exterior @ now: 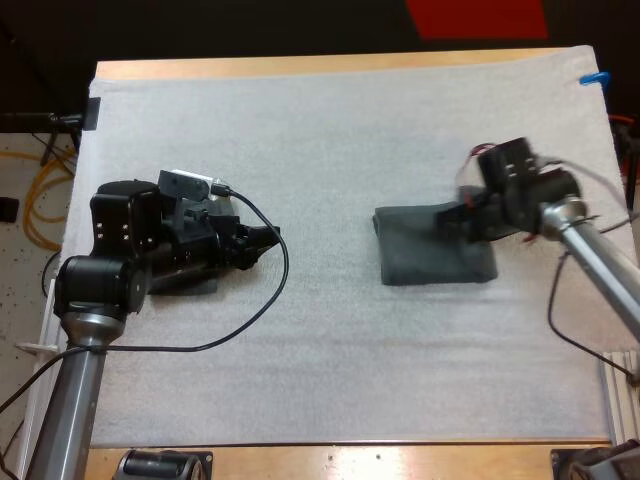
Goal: Pick towel from pile fold and stack
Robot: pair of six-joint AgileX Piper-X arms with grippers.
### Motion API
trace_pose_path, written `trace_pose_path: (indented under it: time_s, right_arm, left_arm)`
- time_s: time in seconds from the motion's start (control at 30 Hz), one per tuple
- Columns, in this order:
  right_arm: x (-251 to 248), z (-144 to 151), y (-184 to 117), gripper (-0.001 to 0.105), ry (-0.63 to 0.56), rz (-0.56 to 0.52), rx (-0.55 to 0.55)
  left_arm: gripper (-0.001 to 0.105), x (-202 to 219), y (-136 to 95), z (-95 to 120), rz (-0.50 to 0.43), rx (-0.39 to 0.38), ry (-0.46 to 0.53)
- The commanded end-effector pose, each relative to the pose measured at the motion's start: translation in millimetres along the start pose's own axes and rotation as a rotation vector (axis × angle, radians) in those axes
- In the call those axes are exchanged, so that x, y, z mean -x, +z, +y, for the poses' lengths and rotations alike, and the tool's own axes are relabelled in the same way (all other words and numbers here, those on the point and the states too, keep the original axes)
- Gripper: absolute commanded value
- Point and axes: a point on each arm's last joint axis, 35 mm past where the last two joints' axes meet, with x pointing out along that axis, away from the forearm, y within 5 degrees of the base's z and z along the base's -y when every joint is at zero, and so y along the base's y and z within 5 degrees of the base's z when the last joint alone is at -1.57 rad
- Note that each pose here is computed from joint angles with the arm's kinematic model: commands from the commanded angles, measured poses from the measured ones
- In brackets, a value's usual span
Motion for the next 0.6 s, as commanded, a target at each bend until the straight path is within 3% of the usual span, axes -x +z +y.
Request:
trace_pose_path:
  time_s: [0.0,0.3,0.43,0.53,0.57]
  right_arm:
    - [-9.8,10.6,4.4,0.001,0.085,-0.011,-0.044]
    - [-37.3,30.5,13.7,0.001,0.217,-0.047,-0.165]
    - [-36.6,32.1,16.3,0.005,0.259,-0.063,-0.161]
    - [-35.8,33.9,18.9,0.028,0.311,-0.079,-0.153]
    - [-35.1,35.2,20.1,0.040,0.348,-0.086,-0.147]
  left_arm:
    - [0.072,0.7,0.5,-1.3,-0.003,0.000,-0.010]
    - [0.072,0.9,0.6,-2.1,0.000,0.000,-0.025]
    - [0.072,0.9,0.6,-2.1,0.001,0.000,-0.028]
    - [0.072,0.9,0.6,-2.1,0.001,0.000,-0.028]
    - [0.072,0.9,0.6,-2.1,0.001,0.000,-0.028]
